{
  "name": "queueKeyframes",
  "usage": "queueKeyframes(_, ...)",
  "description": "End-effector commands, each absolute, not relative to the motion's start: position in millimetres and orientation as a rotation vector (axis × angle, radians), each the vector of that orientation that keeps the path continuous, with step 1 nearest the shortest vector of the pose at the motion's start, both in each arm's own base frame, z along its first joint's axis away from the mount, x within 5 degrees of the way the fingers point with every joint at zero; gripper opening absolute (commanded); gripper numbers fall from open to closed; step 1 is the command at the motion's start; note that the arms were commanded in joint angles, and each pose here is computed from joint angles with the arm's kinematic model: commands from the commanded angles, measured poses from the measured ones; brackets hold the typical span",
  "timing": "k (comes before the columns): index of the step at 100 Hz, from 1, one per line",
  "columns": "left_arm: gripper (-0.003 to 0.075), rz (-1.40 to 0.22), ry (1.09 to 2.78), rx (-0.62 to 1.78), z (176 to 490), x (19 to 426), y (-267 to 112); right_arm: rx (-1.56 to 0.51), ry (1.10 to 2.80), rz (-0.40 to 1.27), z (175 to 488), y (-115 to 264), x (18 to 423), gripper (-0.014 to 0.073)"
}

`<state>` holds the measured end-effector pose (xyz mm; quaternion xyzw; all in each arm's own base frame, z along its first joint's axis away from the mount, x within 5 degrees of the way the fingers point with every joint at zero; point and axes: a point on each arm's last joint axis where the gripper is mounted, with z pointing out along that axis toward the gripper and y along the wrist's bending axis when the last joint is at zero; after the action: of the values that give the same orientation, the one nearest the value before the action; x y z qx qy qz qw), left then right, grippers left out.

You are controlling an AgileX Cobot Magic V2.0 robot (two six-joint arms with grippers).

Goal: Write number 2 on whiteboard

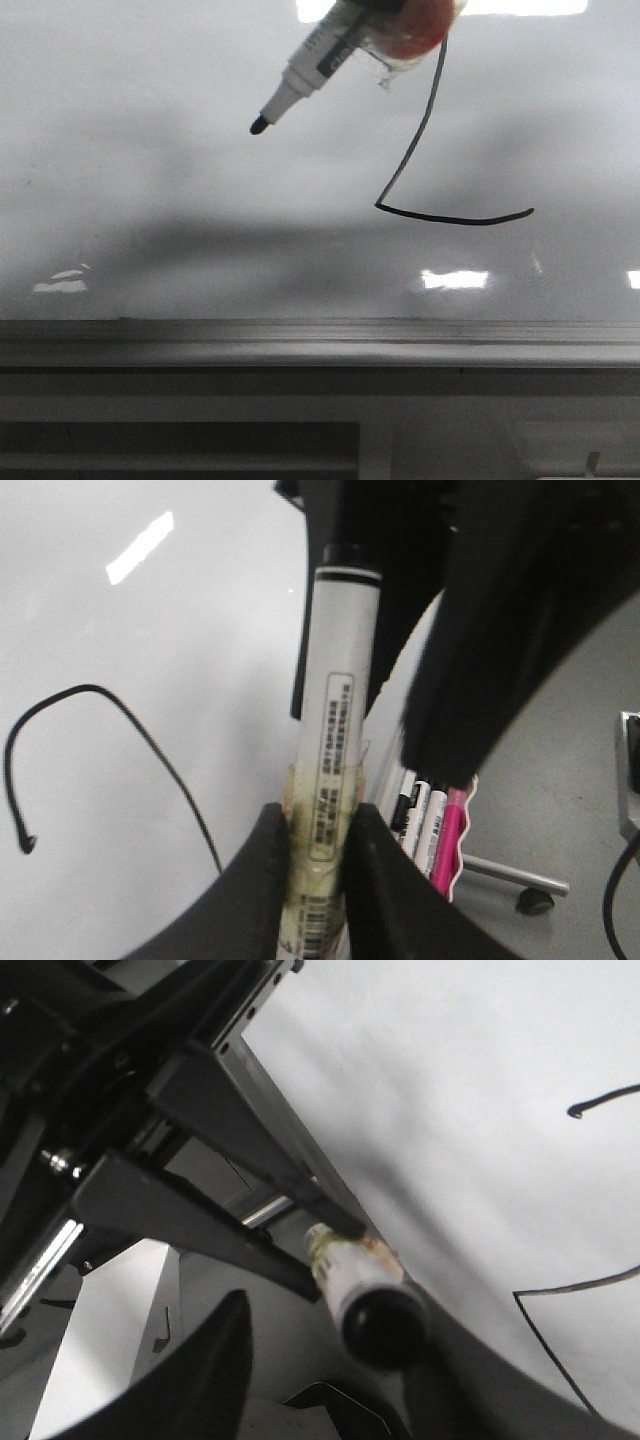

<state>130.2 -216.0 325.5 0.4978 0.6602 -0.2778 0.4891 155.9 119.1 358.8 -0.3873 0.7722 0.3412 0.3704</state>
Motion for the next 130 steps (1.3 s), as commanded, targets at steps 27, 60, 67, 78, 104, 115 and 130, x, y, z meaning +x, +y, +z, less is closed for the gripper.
queueKeyframes(27,-0.0020,-0.680,1.625,0.618,336,123,-156,-0.726,1.815,0.754,401,86,137,0.0435)
queueKeyframes(60,-0.0020,-0.629,1.725,0.369,314,129,-159,-0.554,1.699,0.653,395,70,112,0.0435)
queueKeyframes(67,-0.0020,-0.604,1.739,0.316,308,135,-164,-0.550,1.702,0.654,391,70,110,0.0435)
queueKeyframes(78,-0.0020,-0.605,1.720,0.311,303,140,-172,-0.555,1.711,0.660,387,70,108,0.0435)
queueKeyframes(104,-0.0020,-0.582,1.714,0.271,295,150,-184,-0.554,1.717,0.667,385,70,108,0.0435)
queueKeyframes(115,-0.0019,-0.565,1.719,0.259,292,152,-185,-0.554,1.717,0.667,385,70,108,0.0435)
queueKeyframes(130,0.0001,-0.561,1.715,0.255,293,152,-185,-0.554,1.717,0.667,385,70,108,0.0435)
